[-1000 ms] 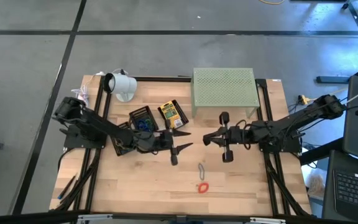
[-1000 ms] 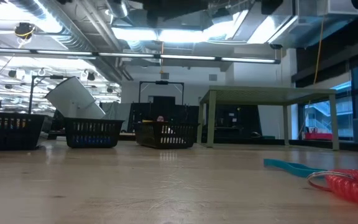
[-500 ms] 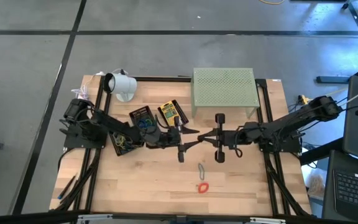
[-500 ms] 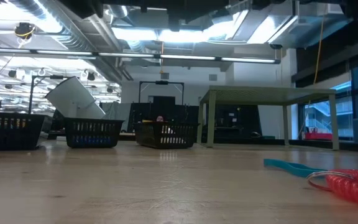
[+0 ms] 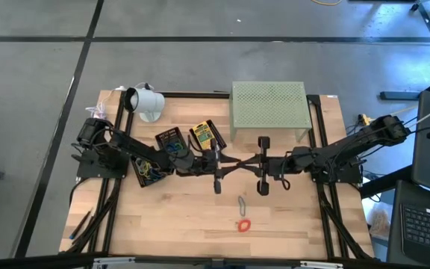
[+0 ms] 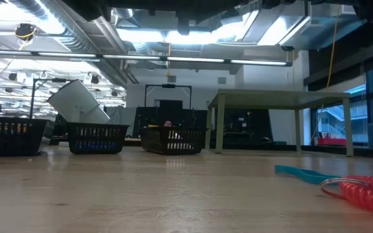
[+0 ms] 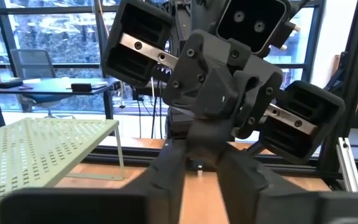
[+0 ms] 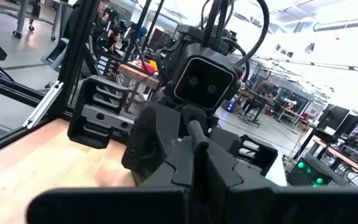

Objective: Pick & Place Office Desk Supplies
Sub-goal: Put the black rubber band into the left black basket

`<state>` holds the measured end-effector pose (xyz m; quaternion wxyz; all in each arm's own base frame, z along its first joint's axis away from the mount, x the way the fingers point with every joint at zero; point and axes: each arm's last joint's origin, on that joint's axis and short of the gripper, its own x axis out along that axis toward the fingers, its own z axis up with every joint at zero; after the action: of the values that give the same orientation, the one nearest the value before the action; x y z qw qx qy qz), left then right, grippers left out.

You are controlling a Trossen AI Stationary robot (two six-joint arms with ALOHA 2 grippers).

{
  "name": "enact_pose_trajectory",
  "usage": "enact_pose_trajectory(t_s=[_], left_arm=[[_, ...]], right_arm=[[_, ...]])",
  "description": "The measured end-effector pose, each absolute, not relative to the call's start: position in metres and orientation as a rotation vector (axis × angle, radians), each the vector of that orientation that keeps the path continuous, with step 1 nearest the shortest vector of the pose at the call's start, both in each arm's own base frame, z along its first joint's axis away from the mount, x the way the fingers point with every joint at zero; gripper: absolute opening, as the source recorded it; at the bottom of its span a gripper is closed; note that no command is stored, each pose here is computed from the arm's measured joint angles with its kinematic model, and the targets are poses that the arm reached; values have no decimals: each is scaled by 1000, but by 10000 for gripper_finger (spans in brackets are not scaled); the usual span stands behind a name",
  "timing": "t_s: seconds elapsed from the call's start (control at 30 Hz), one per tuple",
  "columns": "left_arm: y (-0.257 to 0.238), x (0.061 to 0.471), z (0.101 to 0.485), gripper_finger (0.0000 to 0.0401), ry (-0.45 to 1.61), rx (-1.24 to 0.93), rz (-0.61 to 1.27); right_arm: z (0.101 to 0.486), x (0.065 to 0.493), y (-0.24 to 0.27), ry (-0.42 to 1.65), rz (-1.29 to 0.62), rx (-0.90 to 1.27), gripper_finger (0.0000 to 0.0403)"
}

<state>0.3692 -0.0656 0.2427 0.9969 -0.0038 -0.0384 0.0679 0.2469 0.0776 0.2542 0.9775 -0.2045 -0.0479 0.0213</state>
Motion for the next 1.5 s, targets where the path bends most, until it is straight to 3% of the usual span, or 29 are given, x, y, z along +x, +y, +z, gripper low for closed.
enact_pose_trajectory(t_s=[0.13,0.43,0.57,0.9,1.07,1.3,1.5], left_arm=[[-66,369,242,13,-72,-6,129],[-66,369,242,3,-66,-4,119],[-66,369,242,2,-67,-5,121],[-64,369,238,2,-27,-13,179],[-63,369,230,2,49,-54,207],[-62,360,209,3,303,-206,244],[-56,321,215,3,622,-401,323]], right_arm=[[254,247,77,-96,42,-408,13],[252,247,77,-71,35,-367,29],[252,247,77,-65,30,-331,72],[263,230,71,-11,34,-235,226],[265,217,66,72,41,-162,275],[254,207,63,228,36,-70,285],[243,204,62,348,20,-24,275]])
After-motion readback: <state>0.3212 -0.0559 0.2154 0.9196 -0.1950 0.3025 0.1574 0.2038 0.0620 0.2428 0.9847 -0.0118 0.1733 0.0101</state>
